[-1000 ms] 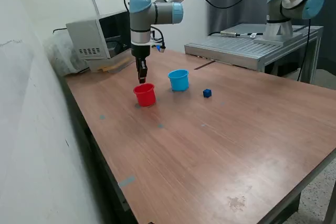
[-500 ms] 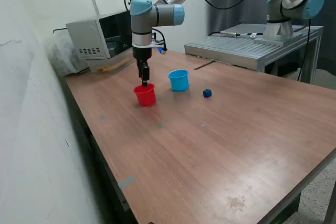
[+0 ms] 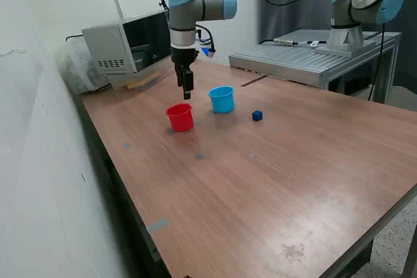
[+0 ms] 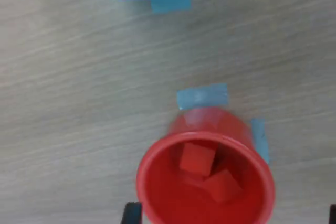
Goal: Place red objects in the red bin, and blue objects in the blue bin.
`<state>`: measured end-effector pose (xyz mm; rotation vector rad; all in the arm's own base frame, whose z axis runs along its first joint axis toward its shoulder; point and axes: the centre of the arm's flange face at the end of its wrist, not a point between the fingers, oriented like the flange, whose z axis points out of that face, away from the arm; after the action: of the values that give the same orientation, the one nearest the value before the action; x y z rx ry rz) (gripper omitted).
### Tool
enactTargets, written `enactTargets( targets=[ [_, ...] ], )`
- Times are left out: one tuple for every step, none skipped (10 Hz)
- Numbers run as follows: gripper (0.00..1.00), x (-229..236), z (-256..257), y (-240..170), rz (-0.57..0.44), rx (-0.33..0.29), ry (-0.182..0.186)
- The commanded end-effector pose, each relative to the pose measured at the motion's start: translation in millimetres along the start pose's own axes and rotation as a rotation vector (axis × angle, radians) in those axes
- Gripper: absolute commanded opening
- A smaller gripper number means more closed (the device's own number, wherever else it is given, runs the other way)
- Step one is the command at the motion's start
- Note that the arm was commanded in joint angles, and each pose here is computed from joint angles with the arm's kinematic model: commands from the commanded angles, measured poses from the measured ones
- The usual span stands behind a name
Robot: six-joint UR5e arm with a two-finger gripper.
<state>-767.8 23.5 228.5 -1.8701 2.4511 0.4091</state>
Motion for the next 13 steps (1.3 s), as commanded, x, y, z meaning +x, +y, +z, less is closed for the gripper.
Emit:
enactTargets(
  targets=[
    [1.00, -17, -92, -51, -0.003, -0.028, 0.007],
    [1.00, -15, -110, -78, -0.020, -0.026, 0.010],
    [1.00, -18, -127, -106, -0.026, -0.027, 0.011],
    [1.00, -14, -132, -132, -0.042, -0.010, 0.012],
    [1.00, 10, -127, -155, -0.088, 0.016, 0.018],
    [1.00, 18, -122, -161, -0.098, 0.030, 0.045],
    [1.00, 32, -115, -169, -0.115, 0.048, 0.095],
    [1.00, 46, -103, -176, -0.137, 0.072, 0.105],
    [1.00, 56, -79, -178, -0.151, 0.110, 0.103],
    [1.00, 64, -51, -177, -0.156, 0.145, 0.112],
    [1.00, 76, -34, -178, -0.162, 0.144, 0.145],
    [1.00, 86, -25, -182, -0.175, 0.155, 0.148],
    [1.00, 90, -17, -185, -0.221, 0.168, 0.151]
  ],
)
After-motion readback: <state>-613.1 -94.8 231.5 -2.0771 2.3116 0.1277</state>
